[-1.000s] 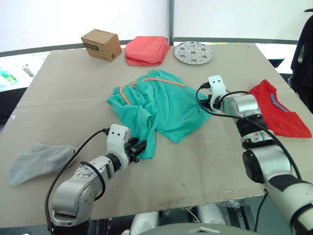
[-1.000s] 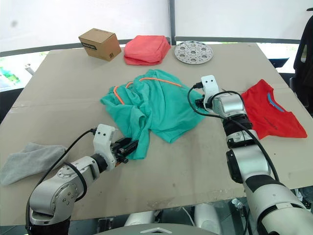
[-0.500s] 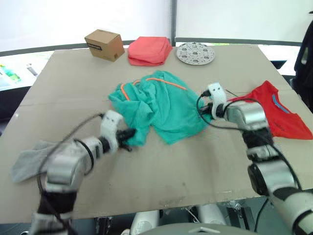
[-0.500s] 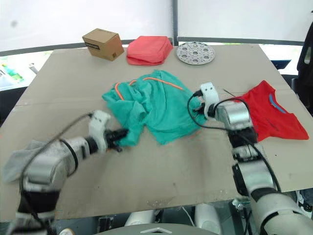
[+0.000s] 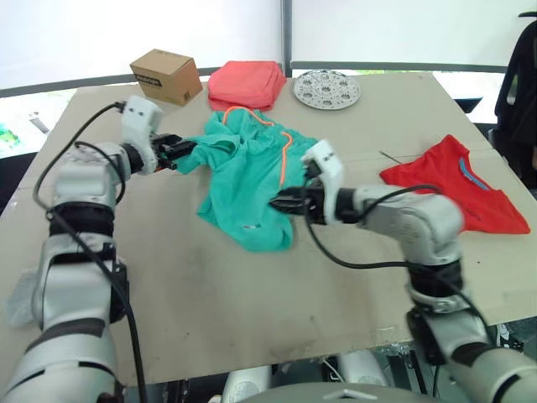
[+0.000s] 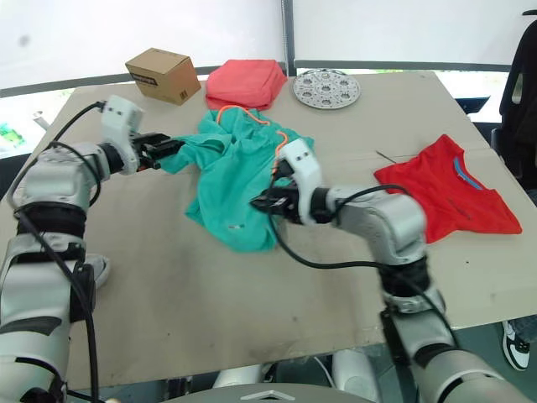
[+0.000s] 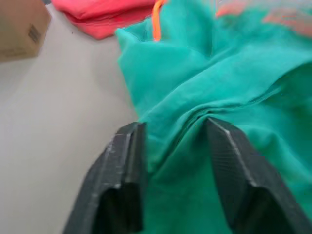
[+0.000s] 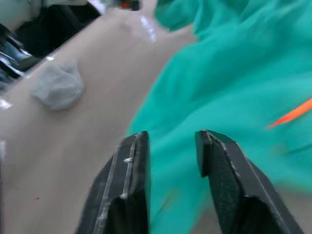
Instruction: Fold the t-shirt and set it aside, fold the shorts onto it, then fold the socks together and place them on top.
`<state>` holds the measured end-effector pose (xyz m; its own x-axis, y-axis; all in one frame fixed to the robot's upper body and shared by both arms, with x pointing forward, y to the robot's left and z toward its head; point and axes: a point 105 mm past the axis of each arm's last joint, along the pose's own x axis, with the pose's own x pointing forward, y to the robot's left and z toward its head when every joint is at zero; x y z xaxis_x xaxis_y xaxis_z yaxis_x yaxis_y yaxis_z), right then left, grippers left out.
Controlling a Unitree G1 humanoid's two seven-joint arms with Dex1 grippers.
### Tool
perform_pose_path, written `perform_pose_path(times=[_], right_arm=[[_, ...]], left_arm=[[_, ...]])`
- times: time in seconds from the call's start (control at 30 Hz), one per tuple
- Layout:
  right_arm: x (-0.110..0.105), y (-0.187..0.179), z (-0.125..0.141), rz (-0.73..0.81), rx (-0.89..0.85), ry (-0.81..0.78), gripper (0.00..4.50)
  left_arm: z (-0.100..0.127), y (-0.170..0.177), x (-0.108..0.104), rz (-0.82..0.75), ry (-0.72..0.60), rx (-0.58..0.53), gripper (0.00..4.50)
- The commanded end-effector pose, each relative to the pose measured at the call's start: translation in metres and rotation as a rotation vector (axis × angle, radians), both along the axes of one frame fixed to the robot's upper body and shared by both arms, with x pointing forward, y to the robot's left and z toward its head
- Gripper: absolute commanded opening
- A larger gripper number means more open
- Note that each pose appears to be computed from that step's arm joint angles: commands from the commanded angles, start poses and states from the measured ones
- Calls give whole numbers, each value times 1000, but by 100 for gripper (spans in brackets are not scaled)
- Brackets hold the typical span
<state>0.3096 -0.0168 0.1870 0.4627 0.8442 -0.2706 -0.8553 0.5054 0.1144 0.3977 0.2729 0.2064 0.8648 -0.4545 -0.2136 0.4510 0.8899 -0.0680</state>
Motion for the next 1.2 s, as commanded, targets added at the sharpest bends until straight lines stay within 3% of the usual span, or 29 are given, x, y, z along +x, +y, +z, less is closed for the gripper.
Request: perform_pose_path(times=[0.03, 0.1, 0.17, 0.2, 0.33, 0.4, 0.43, 0.47, 0.6, 0.67, 0.7, 0.73, 0.77, 0.83, 0.93, 1.1, 1.2], right_arm=[[2, -13, 6, -27, -46, -106, 143], [7, -26, 5, -62, -57, -121, 143], [7, -28, 11, -67, -6, -126, 143], [4, -28, 13, -54, 11, -134, 197], [-8, -28, 15, -9, 12, -154, 333], [-10, -36, 12, -39, -11, -163, 421], [-11, -38, 11, -50, -20, -165, 445], [-10, -40, 11, -68, -27, -166, 445], [-8, -42, 10, -102, -31, -172, 445], [-8, -43, 7, -110, -42, -173, 445], [-8, -43, 6, -110, -46, -174, 445], [-9, -43, 6, -110, -45, -174, 445], [-9, -43, 7, -110, -36, -175, 450], [-10, -44, 10, -110, -17, -177, 450], [-15, -45, 11, -80, -16, -184, 450], [-21, -48, 15, -62, -2, -191, 450], [-29, -51, 15, -36, -18, -194, 450]], left_arm=[[23, -39, -38, -161, 29, -211, 188], [1, -83, -76, -304, 121, -251, 188], [-23, -111, -99, -353, 187, -226, 188], [-32, -122, -105, -354, 208, -230, 193], [-53, -138, -111, -307, 248, -206, 193], [-61, -138, -97, -188, 163, -96, 193], [-59, -132, -89, -118, 115, -69, 193], [-57, -123, -81, -57, 83, -52, 193], [-46, -41, -42, 247, -94, 257, 193], [-32, -14, -30, 296, -137, 251, 193], [-23, -11, -28, 273, -137, 161, 193], [-16, -14, -28, 229, -130, 66, 193], [-8, -21, -29, 171, -116, -36, 245], [0, -48, -42, -16, -21, -220, 302], [4, -96, -77, -305, 129, -313, 431], [-10, -145, -108, -469, 182, -243, 442], [-48, -168, -125, -510, 240, -37, 442]])
